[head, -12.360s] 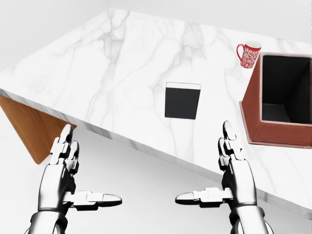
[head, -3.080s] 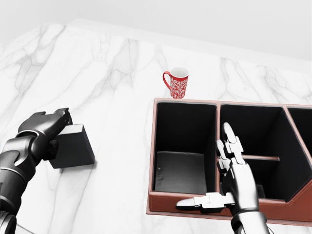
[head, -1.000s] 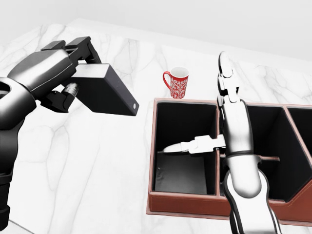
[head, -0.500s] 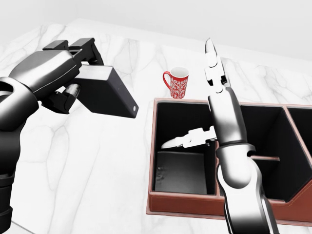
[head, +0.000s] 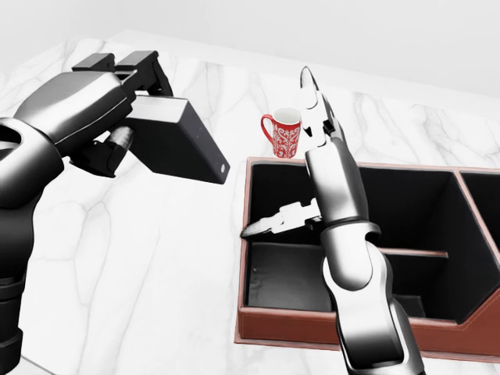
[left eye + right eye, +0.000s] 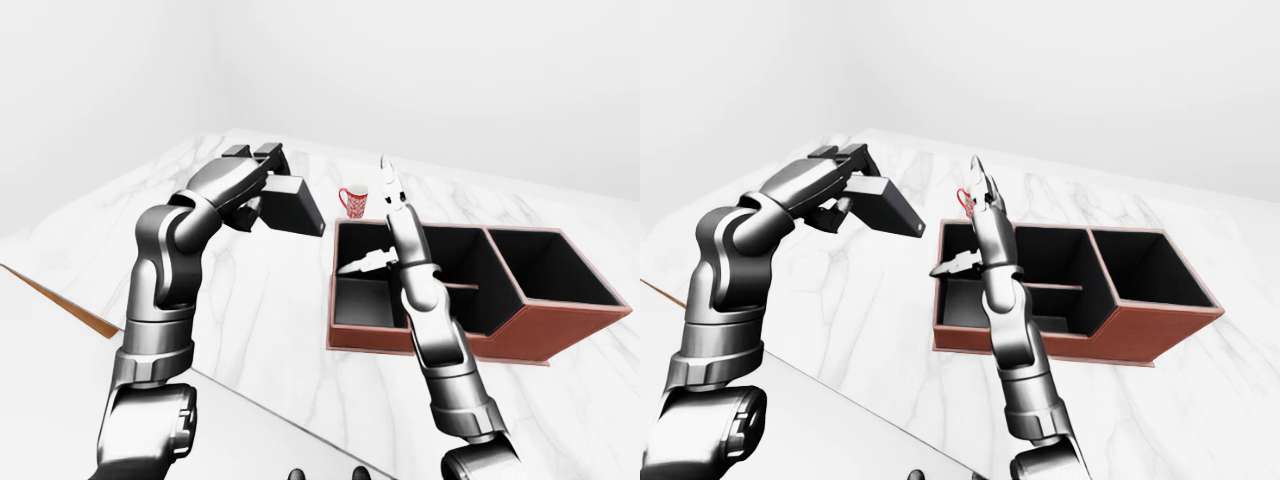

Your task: Pick up the book and place it in the right compartment of the caddy.

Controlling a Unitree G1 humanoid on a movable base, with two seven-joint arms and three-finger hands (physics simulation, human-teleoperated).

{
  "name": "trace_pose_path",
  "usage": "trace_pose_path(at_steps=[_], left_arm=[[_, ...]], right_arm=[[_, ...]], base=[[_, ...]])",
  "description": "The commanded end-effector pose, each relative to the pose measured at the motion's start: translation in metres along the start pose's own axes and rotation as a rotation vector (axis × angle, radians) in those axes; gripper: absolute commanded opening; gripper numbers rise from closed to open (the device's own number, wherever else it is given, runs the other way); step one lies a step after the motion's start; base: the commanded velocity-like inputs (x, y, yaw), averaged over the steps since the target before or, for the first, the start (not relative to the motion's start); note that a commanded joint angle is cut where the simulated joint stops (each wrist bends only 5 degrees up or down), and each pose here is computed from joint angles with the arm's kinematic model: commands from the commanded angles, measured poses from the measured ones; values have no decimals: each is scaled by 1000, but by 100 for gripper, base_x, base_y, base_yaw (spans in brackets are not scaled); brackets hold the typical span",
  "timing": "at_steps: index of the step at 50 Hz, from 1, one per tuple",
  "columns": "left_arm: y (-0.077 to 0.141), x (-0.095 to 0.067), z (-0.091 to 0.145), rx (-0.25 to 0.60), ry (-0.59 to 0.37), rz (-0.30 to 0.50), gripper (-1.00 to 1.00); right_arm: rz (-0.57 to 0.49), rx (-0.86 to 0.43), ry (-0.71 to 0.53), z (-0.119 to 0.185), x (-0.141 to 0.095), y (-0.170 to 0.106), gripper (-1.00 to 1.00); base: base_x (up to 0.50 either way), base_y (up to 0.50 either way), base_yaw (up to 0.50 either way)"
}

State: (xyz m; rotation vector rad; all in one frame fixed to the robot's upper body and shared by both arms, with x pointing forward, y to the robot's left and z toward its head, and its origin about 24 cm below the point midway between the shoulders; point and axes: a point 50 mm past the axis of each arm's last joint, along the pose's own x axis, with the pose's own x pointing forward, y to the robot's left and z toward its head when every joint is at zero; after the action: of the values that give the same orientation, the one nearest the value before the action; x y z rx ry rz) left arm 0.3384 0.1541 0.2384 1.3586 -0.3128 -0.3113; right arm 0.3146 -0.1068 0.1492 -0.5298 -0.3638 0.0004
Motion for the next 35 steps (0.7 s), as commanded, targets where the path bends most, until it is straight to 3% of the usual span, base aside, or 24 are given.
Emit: trace_pose_path(at_steps=[1,3,8,9,13,19,21,22,24,25,29,32,35], left_arm=[[6,-3,3,-9,-15,39,-100],[5,-4,4,-8,-19,37,-100],[4,-5,4,-10,-21,37,-100],[3,-5,5,-10,-22,36,-100],[2,-5,6,-11,-24,35,-100],[2,-5,7,-9,-30,38,-100],[2,-6,8,-10,-31,38,-100],[2,-6,8,-10,-31,38,-100],[1,-6,7,-12,-30,34,-100],[0,-6,7,-12,-29,31,-100],[-2,-6,8,-12,-29,30,-100],[-2,-6,7,-11,-26,30,-100],[-1,-6,8,-9,-28,31,-100]], right_arm=[[15,16,-59,18,8,4,100],[16,34,20,-1,3,14,100],[19,43,22,0,6,17,100],[19,44,-24,12,9,14,100],[24,57,20,3,7,22,100],[26,80,6,9,10,25,100],[25,79,-78,29,16,17,100],[26,85,-26,17,13,23,100],[26,84,-99,35,18,17,100],[29,90,-26,18,13,26,100],[34,98,-15,17,13,30,100],[30,96,-117,42,20,20,100],[33,103,-30,22,15,31,100]], base=[[0,0,0],[0,0,0],[0,0,0],[0,0,0],[0,0,0],[0,0,0],[0,0,0],[0,0,0],[0,0,0],[0,0,0],[0,0,0],[0,0,0],[0,0,0]])
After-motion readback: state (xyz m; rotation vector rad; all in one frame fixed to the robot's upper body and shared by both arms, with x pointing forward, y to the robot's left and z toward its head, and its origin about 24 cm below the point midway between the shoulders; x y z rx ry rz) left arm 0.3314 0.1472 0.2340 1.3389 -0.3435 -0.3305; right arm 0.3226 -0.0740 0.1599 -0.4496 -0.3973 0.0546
